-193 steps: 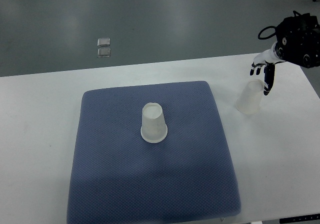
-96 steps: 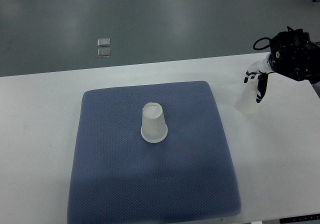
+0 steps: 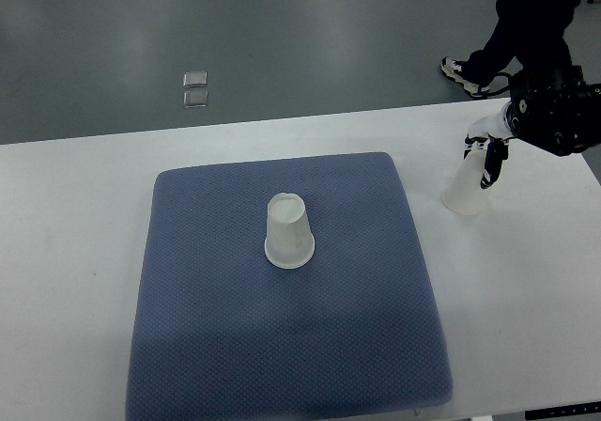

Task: Stack paper cups
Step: 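Close the right hand fingers around the cup and lift it, then carry the held cup over the upside-down cup on the pad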

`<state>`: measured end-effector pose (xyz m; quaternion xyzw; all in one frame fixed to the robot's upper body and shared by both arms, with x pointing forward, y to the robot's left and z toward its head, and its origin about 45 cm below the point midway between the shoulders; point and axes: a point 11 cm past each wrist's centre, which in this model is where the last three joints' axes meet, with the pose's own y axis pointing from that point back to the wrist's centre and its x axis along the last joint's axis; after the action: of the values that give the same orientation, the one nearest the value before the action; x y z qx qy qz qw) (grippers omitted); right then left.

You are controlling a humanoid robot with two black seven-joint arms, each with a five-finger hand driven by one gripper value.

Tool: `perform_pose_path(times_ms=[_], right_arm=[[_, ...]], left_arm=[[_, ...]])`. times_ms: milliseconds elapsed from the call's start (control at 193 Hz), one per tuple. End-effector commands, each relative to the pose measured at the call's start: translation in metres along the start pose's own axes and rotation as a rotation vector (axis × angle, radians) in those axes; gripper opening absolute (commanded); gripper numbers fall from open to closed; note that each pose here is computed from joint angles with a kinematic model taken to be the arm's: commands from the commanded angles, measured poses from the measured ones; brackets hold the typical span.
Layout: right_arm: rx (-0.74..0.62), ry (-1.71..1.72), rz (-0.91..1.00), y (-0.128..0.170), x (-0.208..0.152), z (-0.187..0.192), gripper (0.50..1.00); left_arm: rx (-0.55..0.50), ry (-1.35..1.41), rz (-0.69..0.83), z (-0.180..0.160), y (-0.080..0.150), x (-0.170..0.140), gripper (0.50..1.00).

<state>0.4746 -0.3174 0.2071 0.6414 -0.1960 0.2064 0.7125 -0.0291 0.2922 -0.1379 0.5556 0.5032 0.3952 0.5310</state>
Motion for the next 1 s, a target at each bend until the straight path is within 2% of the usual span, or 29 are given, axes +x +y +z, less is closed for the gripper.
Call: perform_pose_path(times_ms=[0,259,477,602,711,923,996], right_arm=[[-0.002,0.002,0.001,0.0,0.0,0.001,0.615],[0.0,0.011,0.023,0.016,0.022,-0.002,0.605],[0.008,0.02,0.039,0.051,0.059,-0.005,0.605],[0.027,0.018,0.055,0.093,0.09,-0.006,0.605],[0.064,0.04,0.07,0.14,0.114,-0.018,0.607],[0.151,0.139,0.144,0.232,0.137,-0.062,0.609],[0.169,0.176,0.152,0.248,0.136,-0.076,0.611]], left_arm=[[0.0,0.0,0.0,0.0,0.0,0.0,1.0],[0.0,0.0,0.0,0.0,0.0,0.0,1.0],[0.0,0.0,0.0,0.0,0.0,0.0,1.0],[0.0,0.0,0.0,0.0,0.0,0.0,1.0],[0.0,0.0,0.0,0.0,0.0,0.0,1.0],[-0.002,-0.001,-0.003,0.001,0.0,-0.001,1.0],[0.0,-0.002,-0.003,0.0,0.0,-0.001,1.0]])
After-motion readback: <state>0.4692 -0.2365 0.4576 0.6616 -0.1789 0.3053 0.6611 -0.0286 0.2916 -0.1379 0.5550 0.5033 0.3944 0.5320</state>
